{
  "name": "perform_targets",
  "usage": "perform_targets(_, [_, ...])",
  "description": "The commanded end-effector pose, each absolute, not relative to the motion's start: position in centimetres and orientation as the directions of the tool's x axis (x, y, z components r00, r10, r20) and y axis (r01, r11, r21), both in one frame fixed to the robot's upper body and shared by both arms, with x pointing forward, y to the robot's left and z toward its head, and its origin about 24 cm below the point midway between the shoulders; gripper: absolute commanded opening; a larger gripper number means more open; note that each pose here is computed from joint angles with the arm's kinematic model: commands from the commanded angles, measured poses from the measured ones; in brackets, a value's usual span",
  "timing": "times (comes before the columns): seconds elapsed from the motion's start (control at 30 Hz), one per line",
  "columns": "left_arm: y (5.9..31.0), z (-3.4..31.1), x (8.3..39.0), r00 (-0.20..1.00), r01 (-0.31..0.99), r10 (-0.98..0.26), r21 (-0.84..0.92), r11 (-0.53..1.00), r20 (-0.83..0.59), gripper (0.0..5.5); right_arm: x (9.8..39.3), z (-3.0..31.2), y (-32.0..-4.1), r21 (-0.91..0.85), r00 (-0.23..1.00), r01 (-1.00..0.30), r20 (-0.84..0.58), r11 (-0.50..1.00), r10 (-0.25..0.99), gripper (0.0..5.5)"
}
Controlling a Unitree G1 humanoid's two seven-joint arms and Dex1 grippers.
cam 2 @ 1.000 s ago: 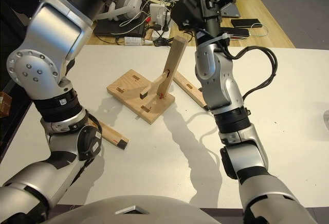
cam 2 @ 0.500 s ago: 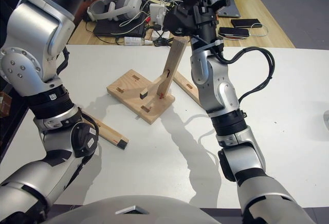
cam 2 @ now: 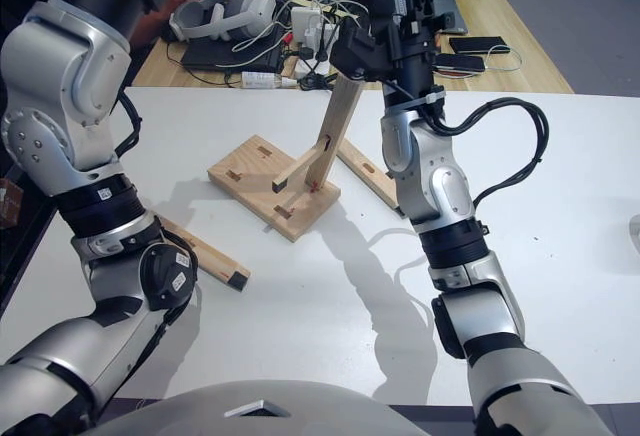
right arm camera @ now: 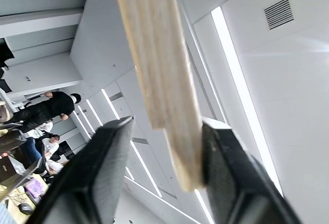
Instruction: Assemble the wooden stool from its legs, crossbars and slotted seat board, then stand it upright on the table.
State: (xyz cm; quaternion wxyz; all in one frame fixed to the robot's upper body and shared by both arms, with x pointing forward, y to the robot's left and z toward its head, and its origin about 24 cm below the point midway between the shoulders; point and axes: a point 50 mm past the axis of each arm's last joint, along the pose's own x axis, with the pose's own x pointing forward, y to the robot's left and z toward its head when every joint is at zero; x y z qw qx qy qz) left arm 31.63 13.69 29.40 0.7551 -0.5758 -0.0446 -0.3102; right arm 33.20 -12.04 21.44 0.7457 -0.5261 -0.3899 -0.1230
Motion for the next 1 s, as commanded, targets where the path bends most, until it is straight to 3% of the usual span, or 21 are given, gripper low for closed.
perform_targets(0.03, [14.1, 29.6, 31.8, 0.814, 0.523, -0.386, -0.837, 0.163, 0.433, 1.05, 33.5, 20.6, -13.5, -0.713, 0.71, 0.568, 0.677, 0.411, 0.194, 2.82])
perform_targets(0.2, [17.2, 30.6, 32.3, 0.837, 0.541, -0.264, -0.793, 0.281, 0.478, 1.03, 34.0, 18.9, -19.8, -0.749, 0.853, 0.427, 0.52, 0.507, 0.049, 3.57])
perform_targets(0.3, [18.3, 31.4, 32.3, 0.835, 0.55, -0.225, -0.743, 0.381, 0.502, 1.03, 34.6, 15.4, -22.2, -0.73, 0.96, 0.221, 0.279, 0.647, -0.014, 3.57])
perform_targets(0.37, [19.7, 31.1, 32.5, 0.868, 0.484, -0.185, -0.704, 0.519, 0.46, 1.03, 34.6, 13.1, -22.8, -0.638, 0.992, 0.096, 0.121, 0.764, -0.023, 3.57])
perform_targets(0.43, [22.2, 29.5, 32.8, 0.933, 0.313, -0.092, -0.659, 0.684, 0.347, 1.03, 34.3, 12.0, -22.7, -0.591, 0.999, 0.009, 0.038, 0.806, 0.017, 3.57])
perform_targets(0.5, [22.8, 29.6, 32.9, 0.969, 0.095, 0.039, -0.52, 0.849, 0.242, 1.02, 33.9, 11.5, -22.5, -0.577, 0.998, -0.049, 0.0, 0.815, 0.06, 3.57])
perform_targets(0.6, [23.6, 27.5, 32.0, 0.99, -0.1, 0.127, -0.354, 0.93, 0.056, 1.02, 33.4, 11.0, -22.3, -0.542, 0.995, -0.098, -0.045, 0.835, 0.088, 3.57])
perform_targets(0.8, [23.9, 21.2, 29.3, 0.95, -0.157, 0.122, -0.101, 0.982, -0.287, 1.02, 32.5, 11.1, -20.9, -0.307, 0.989, -0.145, -0.081, 0.941, 0.126, 3.57])
perform_targets(0.9, [23.4, 19.4, 28.7, 0.93, -0.138, 0.111, -0.054, 0.989, -0.351, 1.02, 31.8, 11.5, -19.3, -0.172, 0.981, -0.19, -0.076, 0.967, 0.179, 3.57])
perform_targets(1.0, [22.2, 18.1, 29.2, 0.93, -0.15, 0.101, -0.116, 0.982, -0.353, 1.02, 31.5, 11.7, -18.0, -0.101, 0.976, -0.214, -0.074, 0.972, 0.207, 3.57])
